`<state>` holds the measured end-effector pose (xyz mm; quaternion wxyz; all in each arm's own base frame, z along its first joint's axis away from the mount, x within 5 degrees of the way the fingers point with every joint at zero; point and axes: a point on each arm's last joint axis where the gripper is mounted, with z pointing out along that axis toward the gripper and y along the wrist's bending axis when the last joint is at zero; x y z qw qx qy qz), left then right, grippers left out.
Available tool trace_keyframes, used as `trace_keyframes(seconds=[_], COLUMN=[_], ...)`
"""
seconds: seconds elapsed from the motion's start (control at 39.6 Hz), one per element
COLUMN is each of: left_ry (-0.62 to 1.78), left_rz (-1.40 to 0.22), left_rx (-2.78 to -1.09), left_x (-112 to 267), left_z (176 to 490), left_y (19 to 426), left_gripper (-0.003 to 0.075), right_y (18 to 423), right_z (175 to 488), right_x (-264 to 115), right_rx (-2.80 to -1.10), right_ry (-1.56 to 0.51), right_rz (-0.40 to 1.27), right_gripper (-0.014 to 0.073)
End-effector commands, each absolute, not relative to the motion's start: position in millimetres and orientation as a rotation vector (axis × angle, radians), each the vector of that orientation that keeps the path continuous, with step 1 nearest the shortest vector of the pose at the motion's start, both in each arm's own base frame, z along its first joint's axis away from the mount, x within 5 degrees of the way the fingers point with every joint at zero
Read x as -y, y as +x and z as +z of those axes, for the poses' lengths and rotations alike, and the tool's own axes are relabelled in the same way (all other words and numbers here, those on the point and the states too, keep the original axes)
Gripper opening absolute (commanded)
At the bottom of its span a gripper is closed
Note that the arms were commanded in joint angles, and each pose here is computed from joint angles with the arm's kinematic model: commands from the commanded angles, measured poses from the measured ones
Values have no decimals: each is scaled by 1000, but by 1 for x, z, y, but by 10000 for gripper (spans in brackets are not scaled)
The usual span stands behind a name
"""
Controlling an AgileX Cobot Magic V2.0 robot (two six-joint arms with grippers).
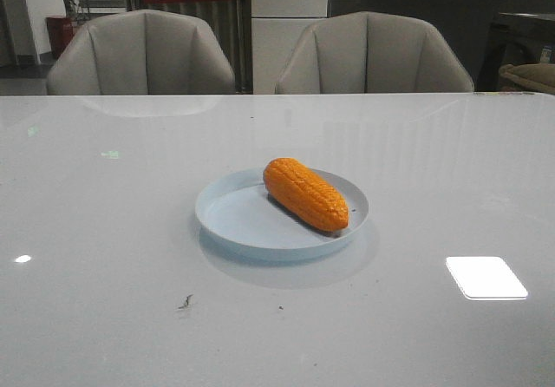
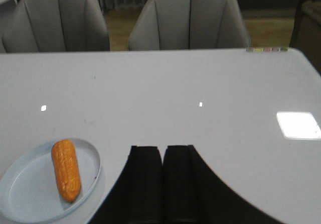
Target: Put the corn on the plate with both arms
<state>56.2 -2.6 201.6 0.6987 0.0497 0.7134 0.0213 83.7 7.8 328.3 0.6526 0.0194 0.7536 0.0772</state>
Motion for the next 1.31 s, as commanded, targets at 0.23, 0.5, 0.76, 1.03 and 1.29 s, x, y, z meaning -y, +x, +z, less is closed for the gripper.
trace_keyframes(seconds=[0.23,0.5,0.76,1.03,1.29], left_ry=[86,86,86,86,86], left_rz=[44,44,44,44,44], left_rx=[-1502,-1501,-1501,-1501,-1501], left_x=[2,2,2,2,2], left_z=[209,209,209,209,209], left_y=[55,55,55,55,55], left_gripper=[90,90,90,90,90], right_y=[57,55,54,54,54], right_z=[256,197,192,192,192], right_x=[0,0,0,0,0], right_rx=[-1433,-1611,-1666,-1666,-1666], right_ry=[96,108,111,111,111], right_rz=[113,107,105,105,105], right_gripper=[24,24,24,24,24])
